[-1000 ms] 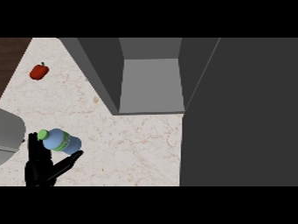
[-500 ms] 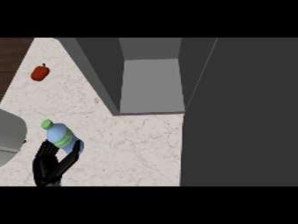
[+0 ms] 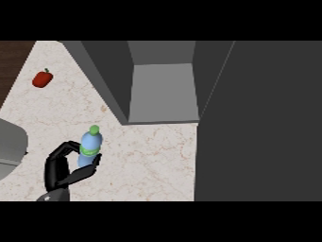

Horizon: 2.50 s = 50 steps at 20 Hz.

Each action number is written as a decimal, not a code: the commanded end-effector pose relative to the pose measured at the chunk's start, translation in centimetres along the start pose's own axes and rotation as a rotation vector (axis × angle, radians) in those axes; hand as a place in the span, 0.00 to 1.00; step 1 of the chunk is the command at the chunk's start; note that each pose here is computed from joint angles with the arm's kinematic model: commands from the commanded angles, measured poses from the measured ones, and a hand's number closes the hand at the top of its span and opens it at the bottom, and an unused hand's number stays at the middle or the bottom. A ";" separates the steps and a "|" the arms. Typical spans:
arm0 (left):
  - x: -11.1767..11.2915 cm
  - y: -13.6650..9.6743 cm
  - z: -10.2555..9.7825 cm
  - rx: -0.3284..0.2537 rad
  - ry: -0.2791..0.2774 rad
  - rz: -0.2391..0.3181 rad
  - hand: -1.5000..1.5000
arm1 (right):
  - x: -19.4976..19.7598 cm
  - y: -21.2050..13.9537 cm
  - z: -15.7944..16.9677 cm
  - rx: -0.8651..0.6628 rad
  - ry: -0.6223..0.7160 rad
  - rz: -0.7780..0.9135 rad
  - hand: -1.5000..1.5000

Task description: Pick up the bottled water, place it into the cabinet and close the cabinet

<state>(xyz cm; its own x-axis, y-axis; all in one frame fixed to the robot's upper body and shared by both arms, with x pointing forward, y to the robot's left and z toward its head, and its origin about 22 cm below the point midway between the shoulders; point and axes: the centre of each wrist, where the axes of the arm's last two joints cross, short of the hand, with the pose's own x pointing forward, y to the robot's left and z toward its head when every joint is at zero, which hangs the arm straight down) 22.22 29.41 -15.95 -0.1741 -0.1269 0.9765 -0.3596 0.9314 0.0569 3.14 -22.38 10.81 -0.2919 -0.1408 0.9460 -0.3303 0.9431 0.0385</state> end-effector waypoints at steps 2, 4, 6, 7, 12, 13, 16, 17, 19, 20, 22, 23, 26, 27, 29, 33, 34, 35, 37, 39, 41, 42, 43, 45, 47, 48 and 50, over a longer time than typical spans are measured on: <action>-0.4 -3.6 1.8 -0.398 -0.006 0.066 1.00 | 2.0 -0.1 -0.3 0.020 -0.026 0.032 0.00; 0.1 -4.5 0.8 -0.406 -0.011 0.099 1.00 | 3.6 0.3 -0.3 0.022 -0.029 0.022 0.00; 0.3 -7.4 2.0 -0.457 0.002 0.129 1.00 | 3.3 0.3 -0.5 0.001 -0.036 0.023 0.00; 0.2 -6.6 1.8 -0.458 -0.010 0.135 1.00 | 3.8 0.3 -0.9 -0.003 -0.053 0.028 0.00; 2.0 -9.2 1.4 -0.517 0.007 0.200 1.00 | 3.6 0.0 -0.4 -0.003 -0.013 0.025 0.00; 3.7 -11.1 -1.1 -0.506 -0.038 0.225 1.00 | 3.8 0.0 -0.2 -0.006 -0.024 0.036 0.00; 4.9 -12.8 0.3 -0.499 0.000 0.223 1.00 | 4.0 -0.3 -0.1 0.008 -0.014 0.026 0.00; 6.6 -14.3 -2.0 -0.511 -0.010 0.250 1.00 | 2.3 -0.4 -0.4 -0.023 -0.025 0.024 0.00; 8.2 -16.0 -2.2 -0.495 -0.007 0.221 1.00 | 3.4 -0.5 -0.3 0.009 -0.040 0.031 0.00; 8.8 -15.7 -2.7 -0.477 0.013 0.204 1.00 | 4.3 -0.4 0.0 -0.007 -0.014 0.030 0.00; 9.6 -18.0 -3.4 -0.498 0.021 0.186 1.00 | 2.9 -0.1 0.1 -0.015 -0.041 0.011 0.00; 10.6 -18.9 -3.4 -0.487 0.014 0.178 1.00 | 4.0 -0.3 -0.2 -0.003 -0.052 0.023 0.00; 12.4 -20.1 -2.3 -0.491 0.025 0.192 1.00 | 4.7 -0.7 -0.2 -0.034 -0.054 0.029 0.00; 12.4 -21.1 -3.0 -0.466 0.043 0.178 1.00 | 1.8 -1.3 0.3 -0.014 -0.041 0.015 0.00; 13.7 -22.2 -5.5 -0.449 0.024 0.164 1.00 | 3.5 -1.2 0.5 -0.002 -0.041 0.031 0.00; 16.9 -24.4 -7.4 -0.430 0.045 0.124 1.00 | 2.3 -1.5 0.6 -0.051 -0.053 0.028 0.00; 15.8 -24.0 -8.1 -0.416 0.056 0.100 1.00 | 1.6 -1.7 0.8 -0.041 -0.064 0.008 0.00; 16.3 -24.5 -9.5 -0.416 0.042 0.091 1.00 | 2.2 -1.3 0.6 -0.015 -0.033 0.022 0.00; 16.3 -24.7 -9.5 -0.395 0.076 0.091 1.00 | 2.4 -1.7 1.1 -0.018 -0.024 0.034 0.00; 16.7 -25.0 -10.2 -0.364 0.122 0.123 1.00 | 2.5 -2.5 0.9 0.016 -0.048 0.020 0.00; 16.4 -24.8 -11.3 -0.329 0.129 0.118 1.00 | 1.4 -1.5 1.3 0.011 -0.043 0.013 0.00; 17.7 -25.5 -12.1 -0.321 0.124 0.112 1.00 | 3.0 -1.9 0.9 0.001 -0.068 0.027 0.00; 17.6 -25.6 -12.2 -0.286 0.100 0.063 1.00 | 2.3 -2.6 1.0 -0.002 -0.038 0.033 0.00; 16.4 -25.1 -12.3 -0.231 0.116 -0.002 1.00 | 2.6 -1.8 1.2 0.020 -0.053 0.006 0.00; 16.1 -24.9 -12.8 -0.197 0.089 -0.061 1.00 | 3.2 -1.8 0.9 0.003 -0.057 0.035 0.00; 15.9 -24.7 -13.0 -0.189 0.086 -0.096 1.00 | 2.0 -2.4 1.7 0.019 -0.042 0.028 0.00; 15.6 -24.0 -13.9 -0.152 0.035 -0.242 1.00 | 2.6 -2.3 1.4 0.019 -0.069 0.030 0.00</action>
<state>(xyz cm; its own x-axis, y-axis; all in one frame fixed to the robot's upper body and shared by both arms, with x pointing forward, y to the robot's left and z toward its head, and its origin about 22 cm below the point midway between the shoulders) 40.10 8.57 1.16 -0.0790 -0.1887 0.9789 -0.1641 0.9710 0.1739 2.07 -25.32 10.64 -0.3273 -0.0678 0.9425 -0.3271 0.9439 -0.0457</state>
